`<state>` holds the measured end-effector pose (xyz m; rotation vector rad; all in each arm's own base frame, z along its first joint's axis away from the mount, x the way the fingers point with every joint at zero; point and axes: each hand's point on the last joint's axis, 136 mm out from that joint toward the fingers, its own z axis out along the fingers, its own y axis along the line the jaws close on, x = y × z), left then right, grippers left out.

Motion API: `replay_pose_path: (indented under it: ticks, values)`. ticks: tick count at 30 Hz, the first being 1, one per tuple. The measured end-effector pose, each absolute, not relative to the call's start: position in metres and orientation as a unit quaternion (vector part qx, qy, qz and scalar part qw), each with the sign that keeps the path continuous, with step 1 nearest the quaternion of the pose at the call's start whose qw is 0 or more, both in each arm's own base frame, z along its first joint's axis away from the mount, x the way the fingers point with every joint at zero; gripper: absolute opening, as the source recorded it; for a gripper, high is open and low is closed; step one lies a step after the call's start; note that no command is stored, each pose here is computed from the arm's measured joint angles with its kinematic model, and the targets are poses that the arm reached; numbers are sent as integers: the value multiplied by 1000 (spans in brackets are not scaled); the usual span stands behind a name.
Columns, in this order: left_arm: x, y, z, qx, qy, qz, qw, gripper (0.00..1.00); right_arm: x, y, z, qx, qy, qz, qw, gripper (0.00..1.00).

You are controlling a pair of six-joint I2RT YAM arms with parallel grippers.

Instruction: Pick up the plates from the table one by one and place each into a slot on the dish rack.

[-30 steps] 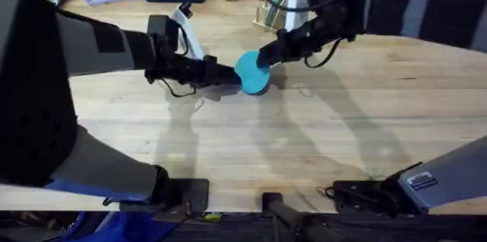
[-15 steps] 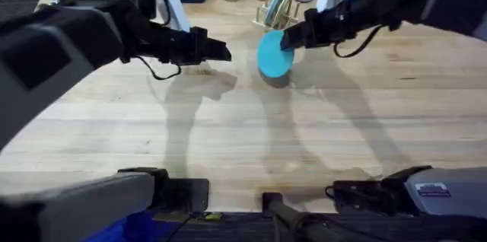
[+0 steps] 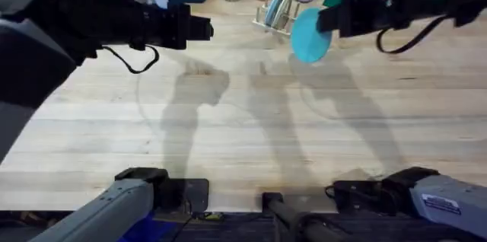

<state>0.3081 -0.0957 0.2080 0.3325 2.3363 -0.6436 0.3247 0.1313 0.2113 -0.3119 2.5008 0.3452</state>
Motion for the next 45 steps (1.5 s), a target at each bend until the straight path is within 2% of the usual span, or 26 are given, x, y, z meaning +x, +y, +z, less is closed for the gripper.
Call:
replay_pose_path:
  ticks: [8,15,16,17,21,22,23,40,45]
  values:
    - [312,-96,219,152,897,-205,361,38,331,115,253,-98,936,89,327,29]
    - [313,-104,228,181,894,-176,370,40,332,102,272,-68,936,63,340,29]
    - [313,-105,230,185,893,-172,373,101,332,100,273,-64,936,59,342,28]
    - [314,-105,231,188,892,-171,375,206,332,99,274,-60,936,57,342,29]
    - [312,-103,230,185,896,-165,369,836,329,95,271,-50,940,49,335,29]
    - [311,-103,229,183,897,-164,367,948,329,94,271,-49,940,48,334,29]
    - [311,-102,228,184,898,-163,365,982,329,94,271,-48,940,48,334,29]
    - [311,-101,227,184,899,-160,365,995,327,103,271,-53,940,75,327,29]
    - [311,-101,227,184,899,-160,364,996,329,103,273,-14,940,86,331,28]
